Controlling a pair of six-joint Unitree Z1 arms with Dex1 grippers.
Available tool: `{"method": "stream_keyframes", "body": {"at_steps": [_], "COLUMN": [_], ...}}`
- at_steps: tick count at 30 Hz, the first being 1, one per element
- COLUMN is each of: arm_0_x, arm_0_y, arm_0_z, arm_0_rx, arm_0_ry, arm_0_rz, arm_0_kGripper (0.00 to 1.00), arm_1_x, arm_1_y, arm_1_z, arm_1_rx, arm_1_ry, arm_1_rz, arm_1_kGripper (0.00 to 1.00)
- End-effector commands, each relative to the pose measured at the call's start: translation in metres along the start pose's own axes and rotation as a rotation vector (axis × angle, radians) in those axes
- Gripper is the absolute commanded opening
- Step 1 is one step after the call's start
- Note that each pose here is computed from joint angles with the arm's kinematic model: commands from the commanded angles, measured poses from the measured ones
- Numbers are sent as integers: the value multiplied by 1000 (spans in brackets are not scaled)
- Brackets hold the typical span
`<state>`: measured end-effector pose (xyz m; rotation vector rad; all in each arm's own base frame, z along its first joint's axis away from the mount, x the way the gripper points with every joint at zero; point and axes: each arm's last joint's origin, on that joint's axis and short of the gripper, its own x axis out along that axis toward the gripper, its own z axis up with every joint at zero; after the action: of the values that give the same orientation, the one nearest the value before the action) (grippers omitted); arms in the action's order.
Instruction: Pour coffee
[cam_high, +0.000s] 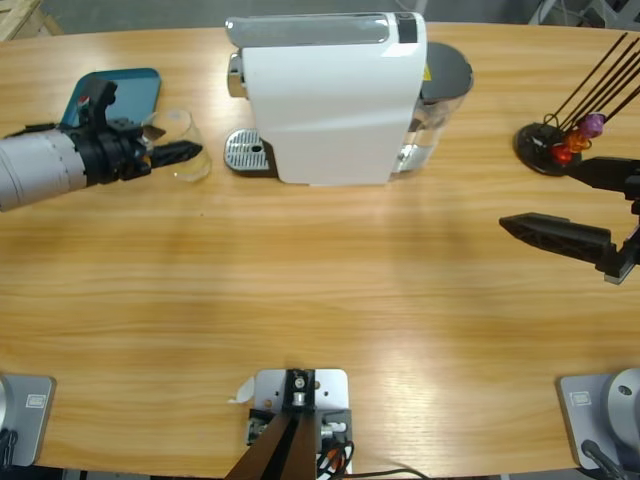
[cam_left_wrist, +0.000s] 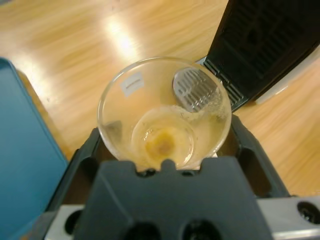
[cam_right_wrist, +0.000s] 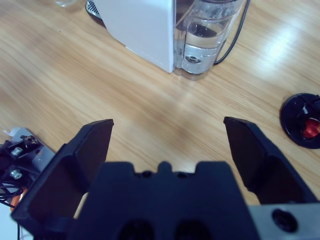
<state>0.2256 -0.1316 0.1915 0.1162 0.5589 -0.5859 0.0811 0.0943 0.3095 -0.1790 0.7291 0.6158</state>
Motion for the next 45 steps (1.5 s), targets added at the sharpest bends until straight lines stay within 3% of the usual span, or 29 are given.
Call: {"method": "stream_keyframes", "body": {"at_steps": [1, 12, 23, 32, 33, 34, 36, 37, 45], "arm_0_x": [15, 45, 66, 76, 76, 77, 77, 76, 68], "arm_0_y": [-1, -8, -28, -33, -34, -34, -35, -35, -34], "arm_0_z": [35, 26, 31, 22, 21, 21, 20, 19, 15], "arm_0_rx": [70, 86, 119, 123, 125, 125, 125, 125, 129], "arm_0_ry": [-9, 56, 56, 90, 91, 94, 98, 99, 109], "arm_0_rz": [-23, -73, -128, -145, -147, -147, -148, -148, -147], "arm_0_kGripper": [370, 370, 370, 376, 422, 539, 868, 969, 991], "arm_1_x": [1, 2, 3, 3, 3, 3, 3, 3, 3], "arm_1_y": [-3, -2, -2, -2, -2, -2, -2, -2, -2], "arm_1_z": [-10, -10, -10, -10, -10, -10, -10, -10, -10], "arm_1_rx": [3, 3, 3, 2, 2, 2, 2, 2, 1], "arm_1_ry": [10, 14, 15, 17, 17, 17, 17, 17, 17], "arm_1_rz": [5, 4, 4, 4, 4, 4, 4, 4, 3], "arm_1_kGripper": [987, 987, 987, 987, 987, 987, 987, 987, 987]}}
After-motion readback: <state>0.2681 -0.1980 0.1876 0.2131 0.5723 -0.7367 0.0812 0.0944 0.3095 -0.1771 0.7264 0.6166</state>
